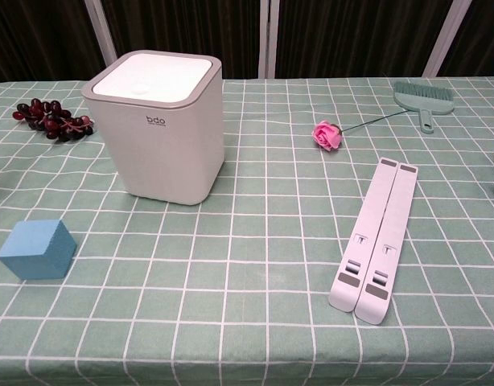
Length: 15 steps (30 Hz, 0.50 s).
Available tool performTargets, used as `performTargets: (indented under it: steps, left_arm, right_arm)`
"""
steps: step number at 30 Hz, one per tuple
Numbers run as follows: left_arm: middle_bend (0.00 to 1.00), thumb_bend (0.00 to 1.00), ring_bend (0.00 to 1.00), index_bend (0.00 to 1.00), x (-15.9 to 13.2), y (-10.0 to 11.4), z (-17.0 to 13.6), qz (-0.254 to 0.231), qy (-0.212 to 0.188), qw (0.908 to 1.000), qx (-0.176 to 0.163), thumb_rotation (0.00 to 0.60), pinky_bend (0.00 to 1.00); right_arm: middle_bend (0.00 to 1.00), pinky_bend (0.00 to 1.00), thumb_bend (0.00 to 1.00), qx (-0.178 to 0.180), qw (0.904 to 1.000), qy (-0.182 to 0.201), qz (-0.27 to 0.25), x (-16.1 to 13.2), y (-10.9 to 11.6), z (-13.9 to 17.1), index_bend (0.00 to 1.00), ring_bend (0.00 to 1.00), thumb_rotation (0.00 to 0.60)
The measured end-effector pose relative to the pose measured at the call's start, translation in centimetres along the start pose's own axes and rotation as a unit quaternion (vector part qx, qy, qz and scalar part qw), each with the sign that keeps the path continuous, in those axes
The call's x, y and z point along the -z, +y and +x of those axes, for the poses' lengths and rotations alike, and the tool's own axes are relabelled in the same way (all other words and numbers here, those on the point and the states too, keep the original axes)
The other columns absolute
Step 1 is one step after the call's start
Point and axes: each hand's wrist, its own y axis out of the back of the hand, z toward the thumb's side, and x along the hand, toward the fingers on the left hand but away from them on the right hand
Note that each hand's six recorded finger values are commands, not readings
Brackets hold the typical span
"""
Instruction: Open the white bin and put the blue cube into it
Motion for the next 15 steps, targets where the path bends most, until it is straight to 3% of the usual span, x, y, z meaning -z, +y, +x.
performTargets:
  steps: [10, 15]
  left_arm:
    - [0.07, 0.06, 0.03, 0.08, -0.1, 0.0, 0.1, 0.0, -0.002, 1.0, 0.001, 0.6, 0.17]
    - [0.07, 0.06, 0.02, 0.08, -0.9, 1.2, 1.1, 0.0, -0.024, 0.9996, -0.011, 0.6, 0.17]
  right_arm:
    - [0.0, 0.0, 0.27, 0.002, 1.0, -0.006, -0.002, 0.3, 0.2, 0.1, 0.0, 0.0, 0.6]
    - [0.0, 0.0, 0.27, 0.0, 1.0, -0.005, 0.0, 0.2, 0.0, 0.1, 0.0, 0.0, 0.6]
